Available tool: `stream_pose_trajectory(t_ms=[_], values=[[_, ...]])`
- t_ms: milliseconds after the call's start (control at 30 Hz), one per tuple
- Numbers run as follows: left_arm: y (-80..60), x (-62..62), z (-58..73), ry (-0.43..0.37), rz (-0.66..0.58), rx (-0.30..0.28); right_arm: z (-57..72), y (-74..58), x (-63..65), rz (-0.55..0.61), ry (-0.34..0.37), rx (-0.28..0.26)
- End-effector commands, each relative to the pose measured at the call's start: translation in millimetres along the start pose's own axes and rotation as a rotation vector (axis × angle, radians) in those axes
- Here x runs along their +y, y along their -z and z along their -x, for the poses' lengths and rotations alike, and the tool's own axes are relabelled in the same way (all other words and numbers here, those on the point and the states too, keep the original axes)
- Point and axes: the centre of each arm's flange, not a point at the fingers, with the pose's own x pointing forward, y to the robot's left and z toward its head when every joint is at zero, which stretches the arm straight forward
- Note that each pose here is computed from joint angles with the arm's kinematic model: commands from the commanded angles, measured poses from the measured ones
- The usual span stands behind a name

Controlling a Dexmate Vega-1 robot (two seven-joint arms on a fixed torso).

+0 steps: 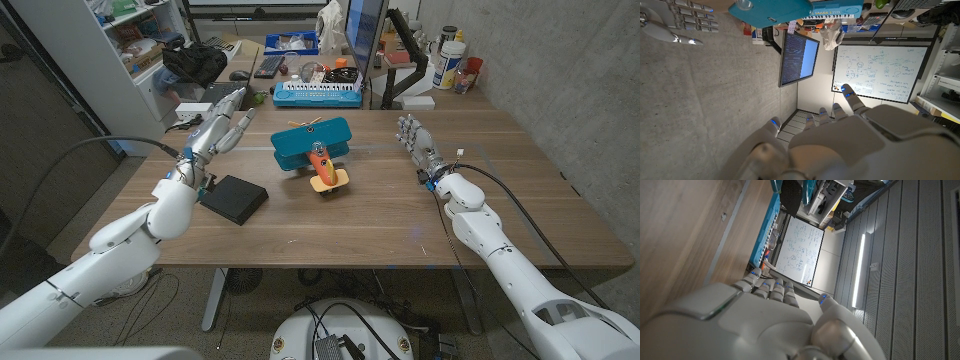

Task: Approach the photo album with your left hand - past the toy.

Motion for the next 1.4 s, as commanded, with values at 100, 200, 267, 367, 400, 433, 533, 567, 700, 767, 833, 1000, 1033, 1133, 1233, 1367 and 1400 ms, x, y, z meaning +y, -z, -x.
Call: stream_pose_trajectory(t_ms=[100, 200, 267, 367, 400, 433, 533, 567, 700, 767, 833, 1000, 1033, 1133, 1233, 1367, 1400], values=[[10.0, 3.9, 7.3, 0.024, -0.030, 0.054, -2.6, 0.1, 1.0, 0.008, -0.005, 0.003], [12.6, 5.1, 8.6, 0.023, -0.030, 0.065, -3.4, 0.1, 1.7, 0.009, -0.007, 0.003], [14.1, 5.8, 9.3, 0.024, -0.032, 0.071, -3.9, 0.0, 2.3, 0.010, -0.008, 0.003], [16.3, 6.1, 9.7, 0.032, -0.035, 0.079, -4.6, -0.4, 3.0, 0.012, -0.008, 0.002], [16.9, 6.1, 9.8, 0.032, -0.035, 0.082, -4.7, -0.6, 3.1, 0.012, -0.008, 0.002], [17.5, 6.0, 9.9, 0.033, -0.035, 0.084, -4.9, -0.7, 3.2, 0.013, -0.007, 0.002], [19.3, 5.3, 9.4, 0.037, -0.030, 0.089, -5.4, -0.9, 3.7, 0.015, -0.006, 0.003], [19.7, 5.0, 9.2, 0.038, -0.031, 0.090, -5.4, -0.8, 3.9, 0.015, -0.007, 0.003], [21.8, 3.9, 8.6, 0.048, -0.033, 0.096, -5.9, -0.5, 4.6, 0.018, -0.005, 0.005], [23.2, 3.4, 8.3, 0.054, -0.035, 0.100, -6.0, -0.4, 4.7, 0.019, -0.004, 0.006], [25.2, 2.7, 8.2, 0.057, -0.030, 0.106, -6.4, -0.4, 5.2, 0.020, -0.004, 0.006], [28.4, 0.2, 8.2, 0.067, -0.024, 0.118, -8.2, -0.1, 6.9, 0.021, -0.008, 0.008], [28.8, -0.1, 8.3, 0.069, -0.024, 0.120, -8.6, -0.1, 7.3, 0.021, -0.008, 0.008], [30.0, -0.5, 8.2, 0.075, -0.024, 0.124, -9.8, 0.1, 8.1, 0.022, -0.011, 0.008], [31.1, -0.6, 8.1, 0.081, -0.026, 0.128, -10.7, 0.1, 8.3, 0.024, -0.011, 0.008], [31.7, -0.9, 7.7, 0.090, -0.028, 0.131, -11.5, 0.1, 8.3, 0.024, -0.011, 0.008], [31.7, -1.0, 7.7, 0.091, -0.027, 0.131, -11.7, 0.2, 8.2, 0.024, -0.011, 0.009]])
